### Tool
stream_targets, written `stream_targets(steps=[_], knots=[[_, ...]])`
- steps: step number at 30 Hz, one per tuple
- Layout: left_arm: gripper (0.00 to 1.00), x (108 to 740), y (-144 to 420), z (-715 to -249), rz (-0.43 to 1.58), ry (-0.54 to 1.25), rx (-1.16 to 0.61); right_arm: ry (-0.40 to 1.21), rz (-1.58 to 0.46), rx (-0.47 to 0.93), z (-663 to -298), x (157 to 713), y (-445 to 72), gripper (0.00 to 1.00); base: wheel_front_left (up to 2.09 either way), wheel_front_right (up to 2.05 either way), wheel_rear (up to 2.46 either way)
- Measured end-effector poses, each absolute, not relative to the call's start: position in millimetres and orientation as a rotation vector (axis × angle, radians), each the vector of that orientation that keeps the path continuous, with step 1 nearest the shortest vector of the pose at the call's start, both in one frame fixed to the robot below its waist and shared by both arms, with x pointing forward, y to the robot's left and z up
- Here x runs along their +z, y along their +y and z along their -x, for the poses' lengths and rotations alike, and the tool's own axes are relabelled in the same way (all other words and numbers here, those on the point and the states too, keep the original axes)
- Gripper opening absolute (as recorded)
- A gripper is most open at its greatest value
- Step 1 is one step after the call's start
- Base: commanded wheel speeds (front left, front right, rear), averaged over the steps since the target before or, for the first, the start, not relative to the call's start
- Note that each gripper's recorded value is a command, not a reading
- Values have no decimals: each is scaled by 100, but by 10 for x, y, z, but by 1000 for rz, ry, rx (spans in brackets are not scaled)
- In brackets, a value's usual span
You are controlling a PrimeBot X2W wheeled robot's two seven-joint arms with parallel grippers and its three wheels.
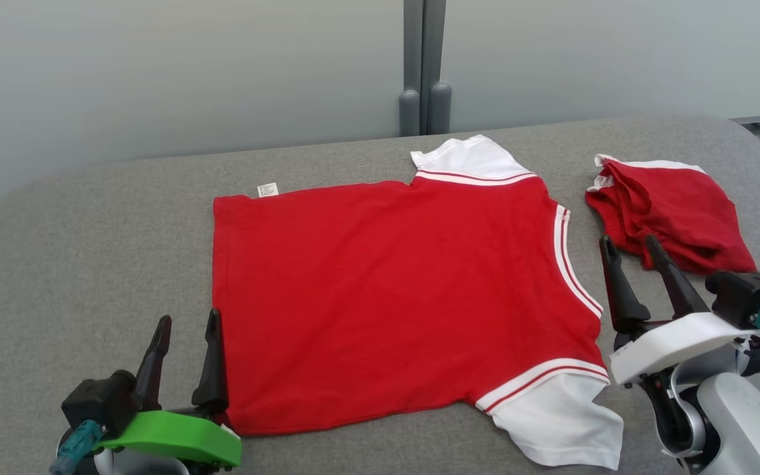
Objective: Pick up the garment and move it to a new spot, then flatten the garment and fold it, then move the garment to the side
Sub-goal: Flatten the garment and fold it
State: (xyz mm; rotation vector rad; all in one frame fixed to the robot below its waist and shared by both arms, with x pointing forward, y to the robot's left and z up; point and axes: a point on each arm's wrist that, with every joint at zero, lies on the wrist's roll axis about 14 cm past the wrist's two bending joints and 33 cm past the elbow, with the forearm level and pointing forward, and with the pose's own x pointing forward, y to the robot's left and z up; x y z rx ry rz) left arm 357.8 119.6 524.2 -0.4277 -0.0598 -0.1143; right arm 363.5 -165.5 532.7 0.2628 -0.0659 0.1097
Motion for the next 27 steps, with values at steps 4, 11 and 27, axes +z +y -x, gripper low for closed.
stream_targets(steps=[4, 11, 27], knots=[[100, 5267, 1235, -3558, 420, -73, -97, -50, -256, 121, -3630, 5269, -1591, 100, 0, 0, 0], [100, 5241, 1278, -3520, 408, -71, -81, -29, -242, 133, -3624, 5195, -1517, 100, 0, 0, 0], [100, 5185, 1285, -3461, 394, -59, -66, -19, -225, 136, -3624, 5141, -1474, 100, 0, 0, 0]])
